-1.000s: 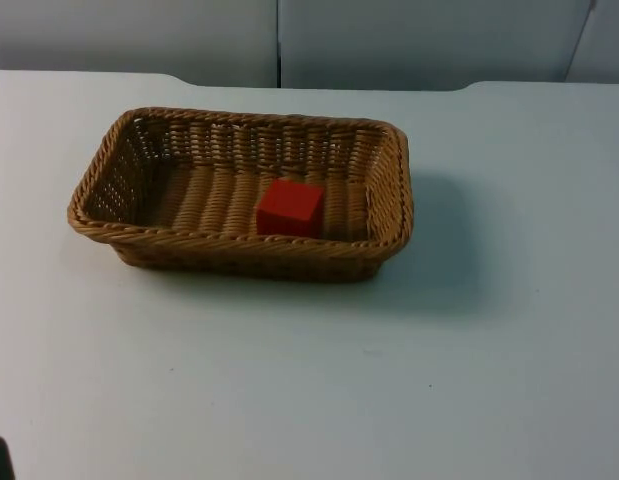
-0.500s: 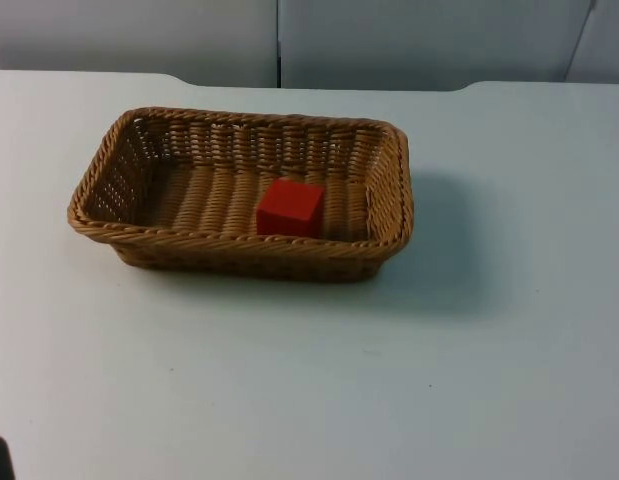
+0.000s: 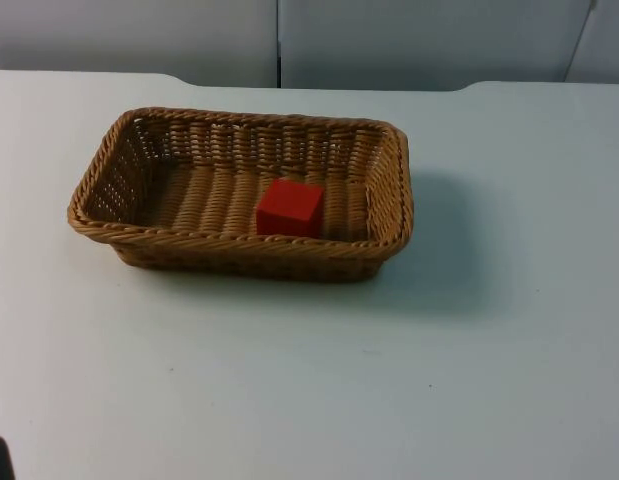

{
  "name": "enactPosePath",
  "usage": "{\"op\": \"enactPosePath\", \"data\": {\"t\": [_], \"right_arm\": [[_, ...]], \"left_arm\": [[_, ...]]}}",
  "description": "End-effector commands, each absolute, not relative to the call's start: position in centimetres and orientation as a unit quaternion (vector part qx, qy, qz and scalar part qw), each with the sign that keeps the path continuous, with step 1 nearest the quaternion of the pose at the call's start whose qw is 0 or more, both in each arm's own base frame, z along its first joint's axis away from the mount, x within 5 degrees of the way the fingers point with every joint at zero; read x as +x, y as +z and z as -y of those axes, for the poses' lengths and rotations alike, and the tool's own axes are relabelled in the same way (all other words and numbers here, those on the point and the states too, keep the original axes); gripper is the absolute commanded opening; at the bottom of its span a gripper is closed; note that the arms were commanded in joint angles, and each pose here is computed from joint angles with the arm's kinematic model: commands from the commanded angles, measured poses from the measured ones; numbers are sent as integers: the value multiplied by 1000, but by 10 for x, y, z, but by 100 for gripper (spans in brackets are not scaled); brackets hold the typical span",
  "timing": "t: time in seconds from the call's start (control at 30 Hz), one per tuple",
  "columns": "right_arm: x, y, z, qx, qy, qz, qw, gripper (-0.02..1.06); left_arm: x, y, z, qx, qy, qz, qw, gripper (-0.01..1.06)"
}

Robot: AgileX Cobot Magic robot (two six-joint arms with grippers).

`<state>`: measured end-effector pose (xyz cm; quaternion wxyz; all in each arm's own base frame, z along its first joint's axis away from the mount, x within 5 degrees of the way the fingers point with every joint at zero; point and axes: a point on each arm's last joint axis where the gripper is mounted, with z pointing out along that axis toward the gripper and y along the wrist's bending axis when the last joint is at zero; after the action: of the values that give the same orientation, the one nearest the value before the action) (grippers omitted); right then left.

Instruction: Pick up the basket with the left hand and place the cube into the basket with the right hand.

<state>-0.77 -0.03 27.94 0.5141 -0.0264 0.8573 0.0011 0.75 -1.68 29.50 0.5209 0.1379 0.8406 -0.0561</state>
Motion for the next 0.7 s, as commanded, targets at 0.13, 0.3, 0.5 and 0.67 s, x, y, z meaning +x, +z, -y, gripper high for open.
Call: {"op": "enactPosePath", "data": {"t": [0.13,0.3,0.5,0.67], "right_arm": [[-7,279,0,-28,-1,-855,518,0],[-7,279,0,-28,-1,-855,518,0],[-7,279,0,-28,-1,-855,518,0],[-7,279,0,-25,0,-855,518,0]], "left_arm": [[-1,292,16,144,-55,-846,510,0],[-13,289,13,140,-46,-839,524,0],[-9,280,13,115,-55,-845,520,0],[-8,280,6,69,-43,-851,519,0]]}}
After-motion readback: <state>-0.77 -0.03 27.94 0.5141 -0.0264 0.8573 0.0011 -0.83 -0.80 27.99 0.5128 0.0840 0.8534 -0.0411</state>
